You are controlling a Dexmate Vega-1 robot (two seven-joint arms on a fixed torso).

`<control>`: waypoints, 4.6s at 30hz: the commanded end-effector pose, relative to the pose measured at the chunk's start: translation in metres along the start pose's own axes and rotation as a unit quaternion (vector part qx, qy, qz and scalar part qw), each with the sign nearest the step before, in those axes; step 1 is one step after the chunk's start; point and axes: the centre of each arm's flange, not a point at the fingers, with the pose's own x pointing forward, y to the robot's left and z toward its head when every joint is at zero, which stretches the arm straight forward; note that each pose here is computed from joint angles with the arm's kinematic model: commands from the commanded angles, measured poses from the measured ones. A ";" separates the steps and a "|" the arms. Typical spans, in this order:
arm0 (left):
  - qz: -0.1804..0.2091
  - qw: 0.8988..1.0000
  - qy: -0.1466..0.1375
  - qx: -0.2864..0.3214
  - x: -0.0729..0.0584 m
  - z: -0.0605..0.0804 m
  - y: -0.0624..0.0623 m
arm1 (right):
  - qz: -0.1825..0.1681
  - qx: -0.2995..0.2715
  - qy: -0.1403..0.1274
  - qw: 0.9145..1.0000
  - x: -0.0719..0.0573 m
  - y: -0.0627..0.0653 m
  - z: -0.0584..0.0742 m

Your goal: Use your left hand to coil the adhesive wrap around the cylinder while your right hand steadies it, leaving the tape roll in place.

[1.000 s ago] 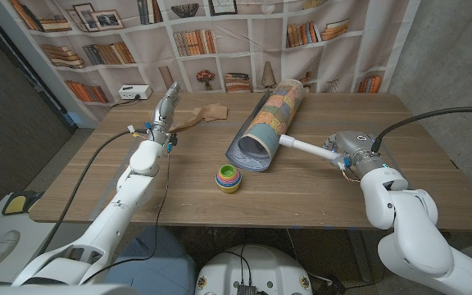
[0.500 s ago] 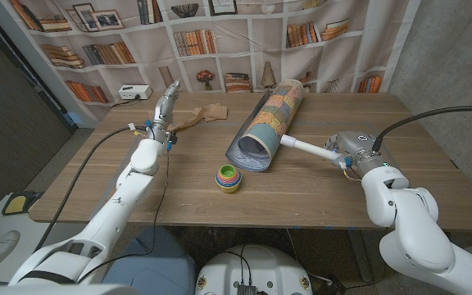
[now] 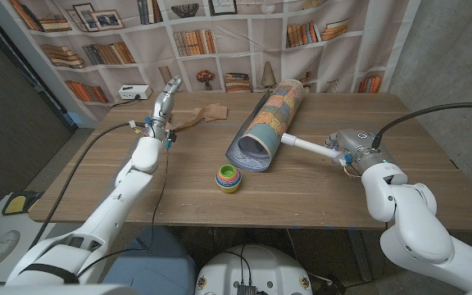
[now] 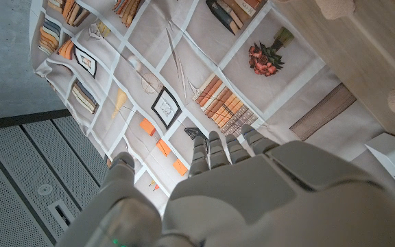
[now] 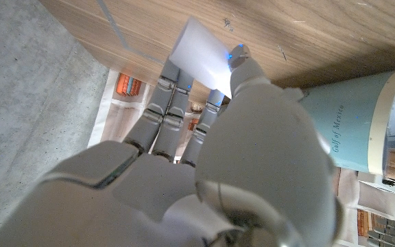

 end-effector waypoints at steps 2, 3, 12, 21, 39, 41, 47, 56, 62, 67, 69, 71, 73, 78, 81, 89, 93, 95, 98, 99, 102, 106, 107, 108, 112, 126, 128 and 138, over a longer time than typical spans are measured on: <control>0.010 0.999 -0.022 0.033 0.010 0.004 0.007 | 0.003 -0.005 -0.002 1.000 0.006 -0.002 -0.001; 0.010 0.999 -0.026 0.038 0.010 0.005 0.007 | 0.003 -0.006 -0.002 1.000 0.006 -0.002 -0.001; 0.020 0.997 -0.041 0.058 0.013 0.006 0.009 | 0.006 -0.009 -0.005 1.000 0.008 -0.003 0.000; 0.021 0.995 -0.056 0.074 0.013 0.010 0.011 | 0.006 -0.013 -0.005 1.000 0.008 -0.006 0.003; 0.015 0.981 -0.129 0.143 0.028 0.019 0.018 | 0.011 -0.023 -0.006 1.000 0.008 -0.010 0.012; 0.015 0.980 -0.135 0.148 0.028 0.021 0.018 | 0.012 -0.025 -0.007 1.000 0.009 -0.010 0.012; 0.009 0.979 -0.139 0.151 0.027 0.020 0.015 | 0.015 -0.025 -0.006 1.000 0.010 -0.010 0.013; 0.013 0.966 -0.170 0.192 0.028 0.027 0.010 | 0.017 -0.024 -0.004 1.000 0.011 -0.008 0.012; 0.016 0.963 -0.176 0.201 0.031 0.029 0.008 | 0.017 -0.024 -0.003 1.000 0.013 -0.008 0.010; 0.020 0.961 -0.177 0.210 0.034 0.029 0.009 | 0.018 -0.025 -0.001 1.000 0.012 -0.007 0.008; 0.020 0.961 -0.176 0.214 0.036 0.028 0.009 | 0.019 -0.024 0.000 1.000 0.012 -0.007 0.008; 0.021 0.959 -0.176 0.221 0.038 0.028 0.010 | 0.020 -0.024 0.002 1.000 0.012 -0.007 0.007; 0.020 0.958 -0.177 0.225 0.039 0.029 0.011 | 0.021 -0.024 0.002 0.999 0.012 -0.006 0.007; 0.018 0.954 -0.176 0.241 0.043 0.030 0.013 | 0.023 -0.024 0.002 0.999 0.012 -0.006 0.007; 0.016 0.952 -0.176 0.249 0.047 0.030 0.014 | 0.024 -0.024 0.002 0.999 0.012 -0.005 0.007; 0.011 0.946 -0.167 0.279 0.055 0.032 0.017 | 0.024 -0.025 0.002 0.999 0.011 -0.005 0.007; 0.010 0.944 -0.162 0.287 0.057 0.031 0.020 | 0.025 -0.025 0.004 0.999 0.011 -0.004 0.007; 0.010 0.943 -0.161 0.291 0.057 0.031 0.021 | 0.025 -0.024 0.004 0.999 0.010 -0.004 0.007; 0.010 0.942 -0.158 0.297 0.056 0.030 0.022 | 0.025 -0.025 0.003 0.999 0.010 -0.004 0.008; 0.009 0.941 -0.158 0.298 0.056 0.030 0.022 | 0.025 -0.025 0.003 0.999 0.010 -0.004 0.008; 0.009 0.939 -0.155 0.306 0.056 0.030 0.023 | 0.026 -0.025 0.002 0.999 0.010 -0.004 0.009; 0.012 0.939 -0.152 0.309 0.056 0.029 0.025 | 0.027 -0.026 0.002 0.999 0.011 -0.004 0.010; 0.013 0.938 -0.151 0.311 0.056 0.029 0.025 | 0.027 -0.027 0.002 0.999 0.011 -0.004 0.010; 0.012 0.938 -0.150 0.312 0.056 0.028 0.026 | 0.027 -0.027 0.002 0.999 0.011 -0.005 0.010; 0.010 0.938 -0.144 0.316 0.058 0.026 0.028 | 0.028 -0.028 0.002 0.999 0.012 -0.005 0.011; 0.004 0.934 -0.143 0.329 0.061 0.024 0.029 | 0.029 -0.029 0.001 0.999 0.014 -0.007 0.012; 0.005 0.933 -0.141 0.331 0.062 0.023 0.030 | 0.029 -0.029 0.001 0.999 0.014 -0.007 0.012; 0.004 0.931 -0.131 0.341 0.064 0.018 0.034 | 0.027 -0.030 0.001 0.999 0.011 -0.007 0.011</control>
